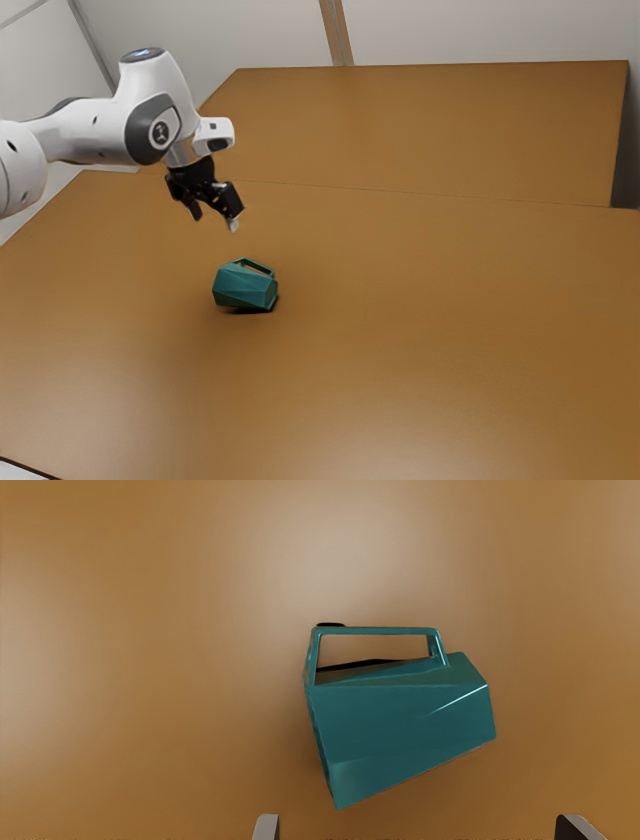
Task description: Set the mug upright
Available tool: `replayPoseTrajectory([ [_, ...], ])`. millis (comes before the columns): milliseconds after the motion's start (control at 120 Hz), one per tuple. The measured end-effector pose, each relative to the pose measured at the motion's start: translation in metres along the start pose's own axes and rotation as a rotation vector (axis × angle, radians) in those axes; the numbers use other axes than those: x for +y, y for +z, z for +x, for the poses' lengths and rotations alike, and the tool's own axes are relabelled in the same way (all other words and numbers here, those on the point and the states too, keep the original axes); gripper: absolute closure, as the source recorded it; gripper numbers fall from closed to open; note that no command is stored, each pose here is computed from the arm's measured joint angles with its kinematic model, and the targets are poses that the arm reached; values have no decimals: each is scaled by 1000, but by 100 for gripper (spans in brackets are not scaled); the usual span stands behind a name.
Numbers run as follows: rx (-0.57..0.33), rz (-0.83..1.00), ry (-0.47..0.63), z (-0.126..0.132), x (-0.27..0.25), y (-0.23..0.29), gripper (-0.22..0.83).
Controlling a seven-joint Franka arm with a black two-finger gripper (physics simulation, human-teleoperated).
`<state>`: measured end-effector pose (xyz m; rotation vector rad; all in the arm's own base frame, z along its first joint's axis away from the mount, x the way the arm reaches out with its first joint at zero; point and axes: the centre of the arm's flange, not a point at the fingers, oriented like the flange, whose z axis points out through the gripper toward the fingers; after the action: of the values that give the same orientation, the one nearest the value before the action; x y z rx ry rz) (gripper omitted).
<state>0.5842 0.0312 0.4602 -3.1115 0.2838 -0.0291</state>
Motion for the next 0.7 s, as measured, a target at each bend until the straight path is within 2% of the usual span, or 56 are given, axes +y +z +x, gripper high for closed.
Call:
replayPoseTrajectory([
  [133, 3, -6, -30, -16, -15, -4, 0],
  [267, 28, -89, -103, -31, -44, -4, 0],
  [450, 40, -250, -190, -47, -103, 33, 0],
  [700, 53, -385, -115, -45, -118, 77, 0],
])
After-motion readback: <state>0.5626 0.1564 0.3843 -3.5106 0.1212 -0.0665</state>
